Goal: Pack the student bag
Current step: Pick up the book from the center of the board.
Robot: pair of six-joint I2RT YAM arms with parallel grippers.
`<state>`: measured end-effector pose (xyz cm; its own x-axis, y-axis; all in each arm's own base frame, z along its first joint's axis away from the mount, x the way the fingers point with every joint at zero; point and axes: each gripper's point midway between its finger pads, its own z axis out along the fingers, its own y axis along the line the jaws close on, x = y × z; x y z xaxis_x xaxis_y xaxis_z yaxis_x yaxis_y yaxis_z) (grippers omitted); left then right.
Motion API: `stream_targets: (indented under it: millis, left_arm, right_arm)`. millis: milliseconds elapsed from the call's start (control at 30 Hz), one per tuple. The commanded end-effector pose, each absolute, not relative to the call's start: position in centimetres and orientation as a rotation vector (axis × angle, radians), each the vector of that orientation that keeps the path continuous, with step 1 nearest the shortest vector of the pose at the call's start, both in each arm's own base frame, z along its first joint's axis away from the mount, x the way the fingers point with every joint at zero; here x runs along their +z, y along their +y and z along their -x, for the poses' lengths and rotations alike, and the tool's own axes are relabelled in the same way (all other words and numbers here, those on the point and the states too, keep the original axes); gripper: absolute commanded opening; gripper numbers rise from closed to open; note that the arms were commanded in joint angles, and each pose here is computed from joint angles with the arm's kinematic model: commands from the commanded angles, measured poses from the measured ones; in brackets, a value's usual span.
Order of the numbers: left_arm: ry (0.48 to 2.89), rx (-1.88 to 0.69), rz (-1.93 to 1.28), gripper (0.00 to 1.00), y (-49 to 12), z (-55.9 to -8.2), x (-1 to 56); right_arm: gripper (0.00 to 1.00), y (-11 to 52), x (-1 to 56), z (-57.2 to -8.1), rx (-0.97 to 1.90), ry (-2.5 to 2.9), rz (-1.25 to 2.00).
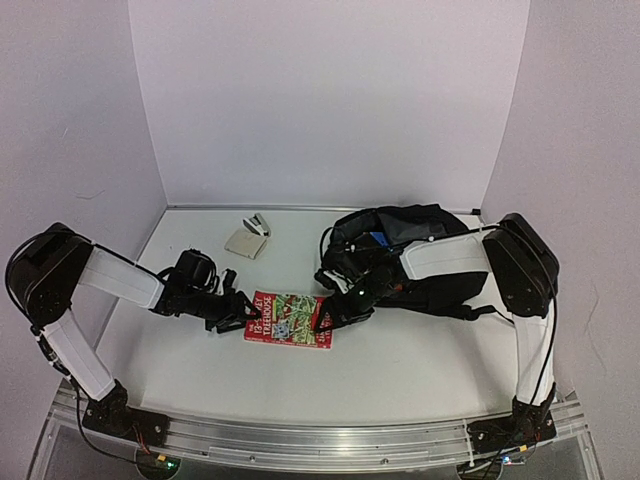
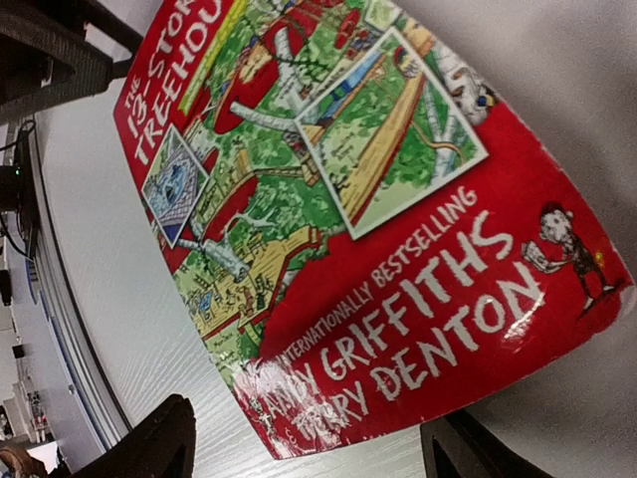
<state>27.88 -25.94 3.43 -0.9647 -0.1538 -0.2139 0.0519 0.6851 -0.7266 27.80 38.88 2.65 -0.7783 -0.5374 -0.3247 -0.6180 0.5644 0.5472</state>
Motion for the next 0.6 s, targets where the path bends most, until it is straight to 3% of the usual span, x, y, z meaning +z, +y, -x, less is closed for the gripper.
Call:
stream_targets:
  millis: [0,133,300,433,567]
  left_arm:
    - [2.428,-1.422,-0.090,0.45,-28.7,-27.1,8.2]
    - [2.299,-1.499,-0.154,0.33,-29.3,-26.9,11.0]
    - [2.186,-1.522,-0.230,0.26,-29.5,-26.2,13.8]
    - [2.181,-1.528,-0.239,0.26,-29.7,-26.2,13.8]
    - [2.253,-1.523,-0.184,0.34,-30.2,-27.1,11.7]
  right_arm:
    - [0.69,39.1,1.5,-28.9,0.940,2.662,0.986]
    - [0.57,38.9,1.3,-28.9,0.925,2.668,0.985]
    - [0.46,38.7,1.4,-28.8,0.919,2.670,0.978]
    - [0.44,38.7,1.5,-28.7,0.924,2.670,0.981]
    - [0.44,38.8,1.8,-28.7,0.934,2.660,0.986]
